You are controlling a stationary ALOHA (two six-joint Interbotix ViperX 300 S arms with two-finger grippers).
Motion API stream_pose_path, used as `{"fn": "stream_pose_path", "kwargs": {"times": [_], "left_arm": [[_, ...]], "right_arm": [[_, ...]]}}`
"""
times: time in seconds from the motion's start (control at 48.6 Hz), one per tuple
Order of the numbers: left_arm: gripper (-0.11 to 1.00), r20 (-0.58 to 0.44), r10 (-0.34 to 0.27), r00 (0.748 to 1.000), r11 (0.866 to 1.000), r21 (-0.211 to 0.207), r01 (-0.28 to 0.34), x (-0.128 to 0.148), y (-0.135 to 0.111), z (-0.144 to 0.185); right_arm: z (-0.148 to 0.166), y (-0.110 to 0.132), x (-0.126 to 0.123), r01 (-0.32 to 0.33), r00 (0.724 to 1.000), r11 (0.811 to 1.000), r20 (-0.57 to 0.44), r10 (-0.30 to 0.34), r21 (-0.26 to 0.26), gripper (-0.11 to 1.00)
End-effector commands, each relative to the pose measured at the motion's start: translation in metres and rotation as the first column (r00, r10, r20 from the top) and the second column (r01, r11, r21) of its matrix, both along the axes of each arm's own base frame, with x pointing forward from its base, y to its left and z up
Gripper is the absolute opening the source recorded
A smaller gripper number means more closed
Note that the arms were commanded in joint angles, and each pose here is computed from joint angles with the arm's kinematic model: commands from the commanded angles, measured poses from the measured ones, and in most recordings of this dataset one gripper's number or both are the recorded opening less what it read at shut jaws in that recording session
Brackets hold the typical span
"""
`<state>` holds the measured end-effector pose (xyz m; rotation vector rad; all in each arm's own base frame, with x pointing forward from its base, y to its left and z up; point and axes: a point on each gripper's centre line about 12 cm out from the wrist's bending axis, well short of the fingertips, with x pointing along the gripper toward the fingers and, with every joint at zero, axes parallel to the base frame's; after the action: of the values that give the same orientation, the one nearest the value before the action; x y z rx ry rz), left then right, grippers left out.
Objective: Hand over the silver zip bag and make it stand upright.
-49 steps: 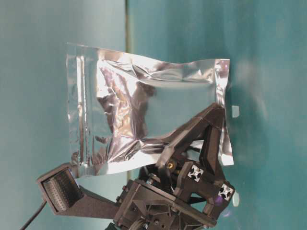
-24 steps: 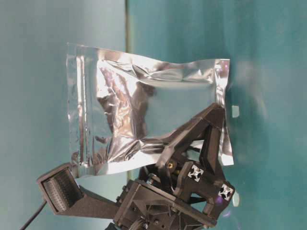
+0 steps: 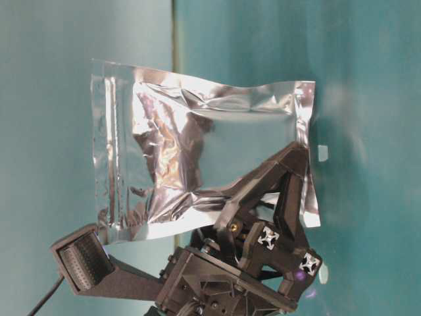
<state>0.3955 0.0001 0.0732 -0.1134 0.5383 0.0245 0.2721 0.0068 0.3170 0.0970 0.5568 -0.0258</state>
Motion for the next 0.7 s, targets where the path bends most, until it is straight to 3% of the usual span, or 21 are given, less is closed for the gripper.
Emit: {"fn": "stream_pose_path", "kwargs": {"times": [0.0,0.679], "left_arm": [[0.3,0.0,-0.003,1.0,1.0,0.0,0.003,-0.0004,-0.0008,0.0011],[0.3,0.002,-0.003,1.0,1.0,0.0,0.003,0.0001,-0.0008,0.0015]], "right_arm": [[0.0065,-0.0005,-0.0002,0.006,1.0,1.0,0.025,-0.006,0.007,0.87],[0.0053,-0.0005,-0.0005,0.006,1.0,1.0,0.021,-0.006,0.007,0.87]]}}
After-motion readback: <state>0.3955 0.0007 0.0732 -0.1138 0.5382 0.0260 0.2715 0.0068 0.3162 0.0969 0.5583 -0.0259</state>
